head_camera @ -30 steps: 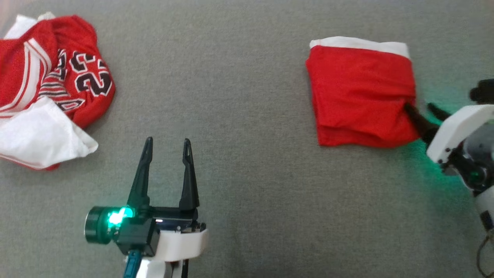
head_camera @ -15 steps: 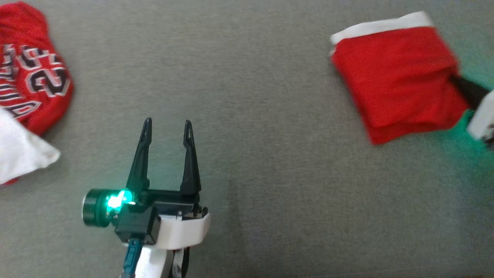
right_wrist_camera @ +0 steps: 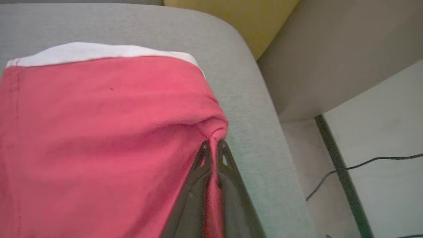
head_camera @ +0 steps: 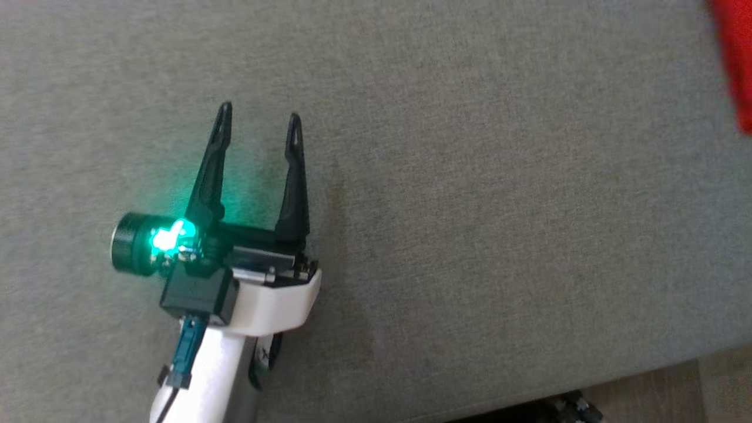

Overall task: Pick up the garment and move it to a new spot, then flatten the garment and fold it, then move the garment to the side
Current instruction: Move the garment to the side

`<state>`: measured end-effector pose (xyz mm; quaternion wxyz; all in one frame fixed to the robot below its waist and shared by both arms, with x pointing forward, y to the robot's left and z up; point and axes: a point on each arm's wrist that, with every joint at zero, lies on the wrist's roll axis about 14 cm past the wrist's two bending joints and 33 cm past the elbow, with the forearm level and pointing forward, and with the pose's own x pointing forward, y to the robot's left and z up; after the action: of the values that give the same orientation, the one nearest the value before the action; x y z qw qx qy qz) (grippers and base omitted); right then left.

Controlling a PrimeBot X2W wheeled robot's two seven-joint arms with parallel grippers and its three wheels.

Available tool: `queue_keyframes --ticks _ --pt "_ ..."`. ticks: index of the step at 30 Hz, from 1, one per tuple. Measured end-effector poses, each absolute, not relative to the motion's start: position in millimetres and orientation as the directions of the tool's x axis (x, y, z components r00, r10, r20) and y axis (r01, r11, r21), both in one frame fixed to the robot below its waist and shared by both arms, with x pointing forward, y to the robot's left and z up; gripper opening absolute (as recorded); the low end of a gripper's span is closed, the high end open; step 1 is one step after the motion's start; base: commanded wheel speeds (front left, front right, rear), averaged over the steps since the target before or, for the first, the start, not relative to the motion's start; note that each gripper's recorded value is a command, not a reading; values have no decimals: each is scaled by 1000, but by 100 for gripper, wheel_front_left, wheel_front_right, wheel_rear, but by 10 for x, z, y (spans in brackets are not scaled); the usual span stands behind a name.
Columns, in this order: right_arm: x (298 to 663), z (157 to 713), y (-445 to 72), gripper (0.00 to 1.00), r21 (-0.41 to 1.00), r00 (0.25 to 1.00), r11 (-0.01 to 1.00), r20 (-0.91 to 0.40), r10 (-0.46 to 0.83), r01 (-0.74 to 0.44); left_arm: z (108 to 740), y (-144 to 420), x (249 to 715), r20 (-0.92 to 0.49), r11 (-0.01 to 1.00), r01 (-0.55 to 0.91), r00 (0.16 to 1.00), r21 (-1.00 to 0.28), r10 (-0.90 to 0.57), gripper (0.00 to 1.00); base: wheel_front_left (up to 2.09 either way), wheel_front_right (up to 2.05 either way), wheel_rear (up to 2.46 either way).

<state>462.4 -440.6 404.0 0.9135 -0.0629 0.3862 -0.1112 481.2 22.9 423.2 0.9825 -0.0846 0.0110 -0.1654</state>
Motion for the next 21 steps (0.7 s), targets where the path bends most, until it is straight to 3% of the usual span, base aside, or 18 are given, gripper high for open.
queue_keyframes --ticks 1,2,3,4,7,11,16,21 --pt "4608 4050 -4503 0 -230 672 959 -685 -280 166 4192 199 4841 5 927 331 942 -177 -336 100 0 0 0" --pt "4602 4062 -4587 23 -256 673 950 -673 -307 177 4148 170 4868 1 923 338 939 -184 -343 100 0 0 0" --pt "4605 4076 -4656 87 -279 678 942 -657 -329 187 4109 148 4891 -2 921 342 937 -189 -348 100 0 0 0" --pt "4600 4083 -4714 100 -303 680 934 -645 -348 191 4086 125 4911 -1 917 349 934 -194 -356 100 0 0 0" --pt "4663 4128 -4725 100 -344 714 922 -600 -361 178 4079 121 4941 4 918 349 935 -187 -355 100 0 0 0" --pt "4898 4212 -4386 100 -334 816 935 -503 -286 121 4199 206 4943 19 932 324 945 -162 -325 100 0 0 0" --pt "5062 4111 -3441 100 -166 900 986 -430 -71 -1 4398 404 4865 29 957 258 966 -133 -256 100 0 0 0" --pt "4773 3915 -2649 100 -29 908 992 -407 98 -120 4476 571 4614 -11 963 218 975 -157 -222 100 0 0 0"
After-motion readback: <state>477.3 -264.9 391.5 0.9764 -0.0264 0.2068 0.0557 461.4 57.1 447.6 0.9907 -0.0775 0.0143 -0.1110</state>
